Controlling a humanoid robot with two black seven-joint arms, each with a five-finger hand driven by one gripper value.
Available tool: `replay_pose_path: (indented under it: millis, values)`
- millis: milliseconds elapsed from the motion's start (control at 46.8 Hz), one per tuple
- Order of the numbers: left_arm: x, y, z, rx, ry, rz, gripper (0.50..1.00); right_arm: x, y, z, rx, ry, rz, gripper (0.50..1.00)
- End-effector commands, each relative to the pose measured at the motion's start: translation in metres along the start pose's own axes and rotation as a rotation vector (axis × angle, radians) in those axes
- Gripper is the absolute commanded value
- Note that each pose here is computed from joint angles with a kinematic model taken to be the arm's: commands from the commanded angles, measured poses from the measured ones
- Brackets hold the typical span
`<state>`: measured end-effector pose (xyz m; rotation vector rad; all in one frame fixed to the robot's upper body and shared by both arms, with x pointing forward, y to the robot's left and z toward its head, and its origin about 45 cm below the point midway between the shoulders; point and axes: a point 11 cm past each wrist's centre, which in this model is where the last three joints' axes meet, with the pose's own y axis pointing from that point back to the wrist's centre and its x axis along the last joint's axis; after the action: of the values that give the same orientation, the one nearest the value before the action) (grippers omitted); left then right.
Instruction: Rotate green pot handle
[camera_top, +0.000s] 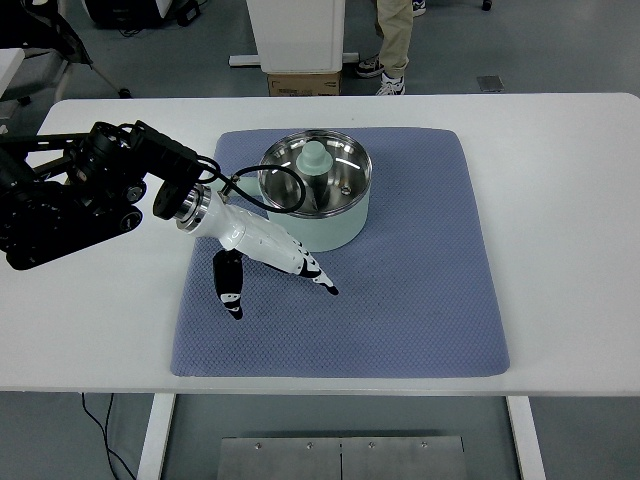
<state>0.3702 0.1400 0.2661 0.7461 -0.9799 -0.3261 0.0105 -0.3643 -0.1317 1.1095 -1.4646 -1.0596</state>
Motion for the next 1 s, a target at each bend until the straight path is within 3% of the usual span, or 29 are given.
replay_pose_path:
  millis: [0, 513, 769, 983]
  values:
    - [0.005, 0.0, 0.003, -0.024, 0.028, 0.028, 1.0, 0.0, 0.0, 0.0, 0.0, 0.0, 0.0, 1.0]
    - [0.053, 0.017, 0.016, -0.19, 0.275, 0.336, 1.0, 0.0, 0.0, 0.0, 0.0, 0.0, 0.0, 1.0]
    - [0.072, 0.034, 0.01, -0.232, 0.367, 0.468, 1.0, 0.0, 0.0, 0.0, 0.0, 0.0, 0.0, 1.0]
    - [0.083, 0.054, -0.013, -0.223, 0.479, 0.603, 1.0, 0.0, 0.0, 0.0, 0.0, 0.0, 0.0, 1.0]
